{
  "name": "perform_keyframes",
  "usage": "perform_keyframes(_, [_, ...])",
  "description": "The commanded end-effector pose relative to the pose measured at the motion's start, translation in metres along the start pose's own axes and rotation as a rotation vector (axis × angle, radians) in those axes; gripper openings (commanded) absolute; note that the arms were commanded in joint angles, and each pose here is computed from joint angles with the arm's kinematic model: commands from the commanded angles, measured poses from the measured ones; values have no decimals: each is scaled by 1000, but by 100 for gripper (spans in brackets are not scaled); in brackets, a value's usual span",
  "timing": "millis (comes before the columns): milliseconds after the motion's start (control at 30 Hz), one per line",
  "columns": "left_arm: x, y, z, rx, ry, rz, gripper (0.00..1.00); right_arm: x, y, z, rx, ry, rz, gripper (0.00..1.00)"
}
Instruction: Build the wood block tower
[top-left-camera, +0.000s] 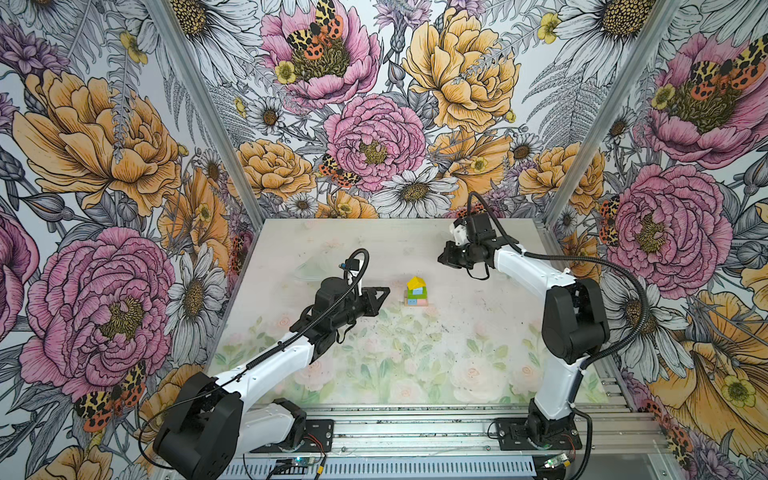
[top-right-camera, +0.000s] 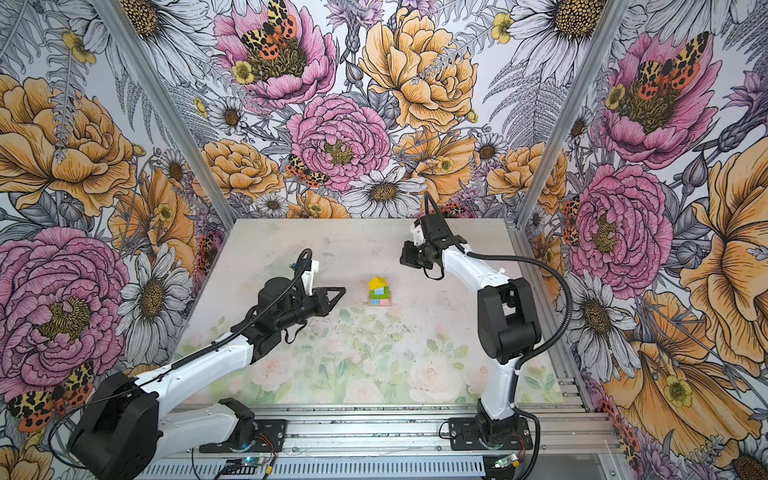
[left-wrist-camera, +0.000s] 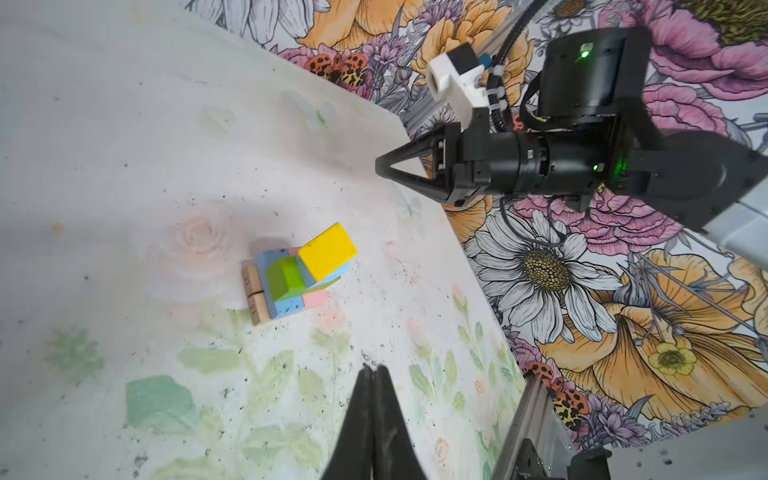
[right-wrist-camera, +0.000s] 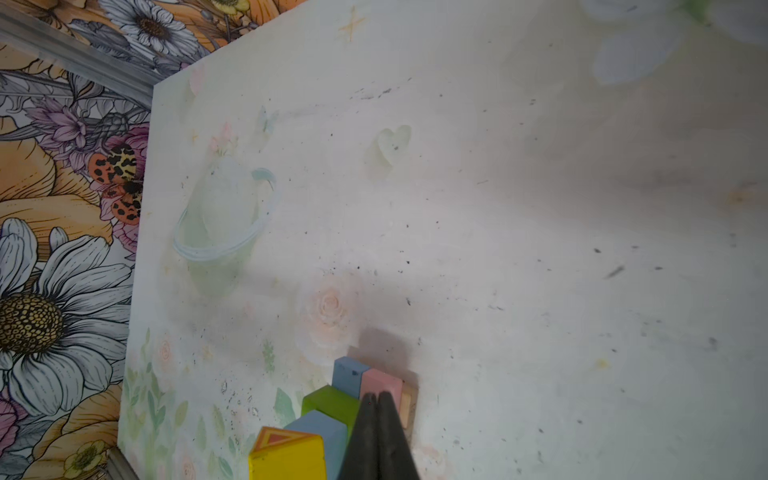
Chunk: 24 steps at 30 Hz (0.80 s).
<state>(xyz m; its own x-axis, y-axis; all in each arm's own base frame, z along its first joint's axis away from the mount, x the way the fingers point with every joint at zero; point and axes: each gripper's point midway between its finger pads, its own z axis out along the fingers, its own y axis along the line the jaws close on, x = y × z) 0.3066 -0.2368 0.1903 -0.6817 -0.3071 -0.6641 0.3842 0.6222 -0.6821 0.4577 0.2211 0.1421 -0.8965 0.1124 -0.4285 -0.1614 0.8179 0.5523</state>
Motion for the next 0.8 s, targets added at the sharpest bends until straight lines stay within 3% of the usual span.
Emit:
perform_keyframes(0, [-9,0,6,17,-47,-5,0,-10,27,11,-78,-6,-51,0])
perform_keyframes(433, [20,21,69,114,89,-128,0,5,35,37,-118,62,-58,0])
perform_keyframes(767, [25,31,82,86,103,-138,0,14,36,45,-134,90,-58,0])
